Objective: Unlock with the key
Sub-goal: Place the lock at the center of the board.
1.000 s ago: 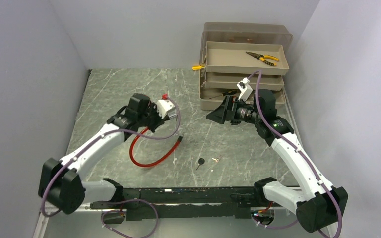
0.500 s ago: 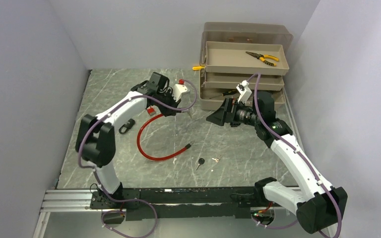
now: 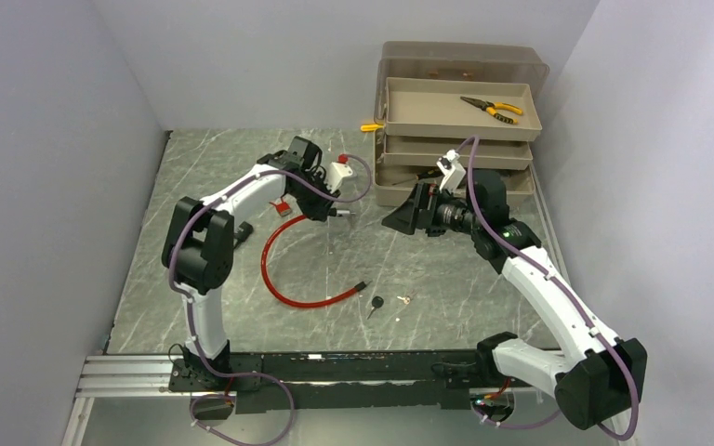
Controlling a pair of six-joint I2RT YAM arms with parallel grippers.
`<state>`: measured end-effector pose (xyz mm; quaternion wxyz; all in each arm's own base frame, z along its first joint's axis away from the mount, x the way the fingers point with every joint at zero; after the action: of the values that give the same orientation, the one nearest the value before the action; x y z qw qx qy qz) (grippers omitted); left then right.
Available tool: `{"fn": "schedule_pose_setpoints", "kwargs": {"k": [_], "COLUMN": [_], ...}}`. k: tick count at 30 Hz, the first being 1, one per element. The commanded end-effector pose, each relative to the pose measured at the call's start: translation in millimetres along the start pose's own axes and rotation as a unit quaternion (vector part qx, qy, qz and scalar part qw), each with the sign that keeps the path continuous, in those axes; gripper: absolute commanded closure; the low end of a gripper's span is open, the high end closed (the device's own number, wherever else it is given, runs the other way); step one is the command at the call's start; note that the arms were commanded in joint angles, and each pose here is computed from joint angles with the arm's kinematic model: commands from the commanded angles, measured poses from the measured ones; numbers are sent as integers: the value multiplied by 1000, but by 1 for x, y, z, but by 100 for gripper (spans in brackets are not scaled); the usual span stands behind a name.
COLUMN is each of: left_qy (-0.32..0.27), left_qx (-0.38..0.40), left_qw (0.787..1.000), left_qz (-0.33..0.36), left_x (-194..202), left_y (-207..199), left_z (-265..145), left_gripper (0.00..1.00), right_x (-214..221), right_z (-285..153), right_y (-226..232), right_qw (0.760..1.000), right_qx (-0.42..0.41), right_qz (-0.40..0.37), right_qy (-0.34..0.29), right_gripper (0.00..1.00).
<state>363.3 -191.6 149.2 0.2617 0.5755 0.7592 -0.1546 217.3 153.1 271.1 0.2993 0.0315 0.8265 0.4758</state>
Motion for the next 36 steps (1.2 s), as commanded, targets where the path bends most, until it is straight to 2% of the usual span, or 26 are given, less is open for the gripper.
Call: {"fn": "schedule_pose_setpoints", "kwargs": {"k": [1, 6, 10, 11, 12, 13, 14, 19, 25, 30, 36], "left_qy": [-8, -10, -18, -20, -23, -25, -27, -40, -67, -72, -74], "left_qx": [-23, 8, -9, -16, -22, -27, -34, -41, -43, -33, -44], "left_qw": [1000, 1000, 999, 999, 998, 998, 998, 998, 997, 997, 996], "left_qz": [17, -10, -38, -43, -46, -43, -35, 14, 14, 18, -37], "left_x": [-2, 8, 12, 12, 11, 9, 7, -7, -18, -24, 1], "left_y": [21, 12, 16, 20, 24, 27, 30, 25, 14, 5, 6], "left_z": [-3, 13, 12, 8, 2, -5, -13, -51, -91, -124, -148], "left_gripper": [67, 65, 63, 55, 41, 36, 34, 31, 31, 31, 30], "right_x": [-7, -3, -1, 0, 2, 2, 3, 12, 32, 85, 138], "right_z": [2, -1, -6, -7, -9, -10, -11, -10, 4, 27, 29], "right_y": [8, 7, 7, 7, 7, 7, 5, -4, -11, -3, -20], "right_qw": [999, 999, 999, 999, 999, 999, 999, 999, 996, 979, 961], "right_qx": [-12, -8, -2, 1, 4, 8, 13, 32, 79, 145, 204], "right_qz": [-18, -16, -17, -18, -20, -21, -20, -10, -24, -91, -107], "right_qy": [-27, -31, -34, -34, -32, -32, -31, -19, 17, 108, 152], "right_gripper": [2, 2, 2, 2, 2, 2, 2, 2, 6, 10, 15]}}
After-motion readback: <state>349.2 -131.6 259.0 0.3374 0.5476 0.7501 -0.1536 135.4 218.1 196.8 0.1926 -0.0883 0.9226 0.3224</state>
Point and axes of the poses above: each gripper's point midway between its finger pads, its own z axis out along the fingers, its own y axis along the line the jaws close on, x = y × z, the point moved 8 cm from there along -z, back along the fingers, and after that the axes turned 13 degrees about z, right-handed, at the moved point
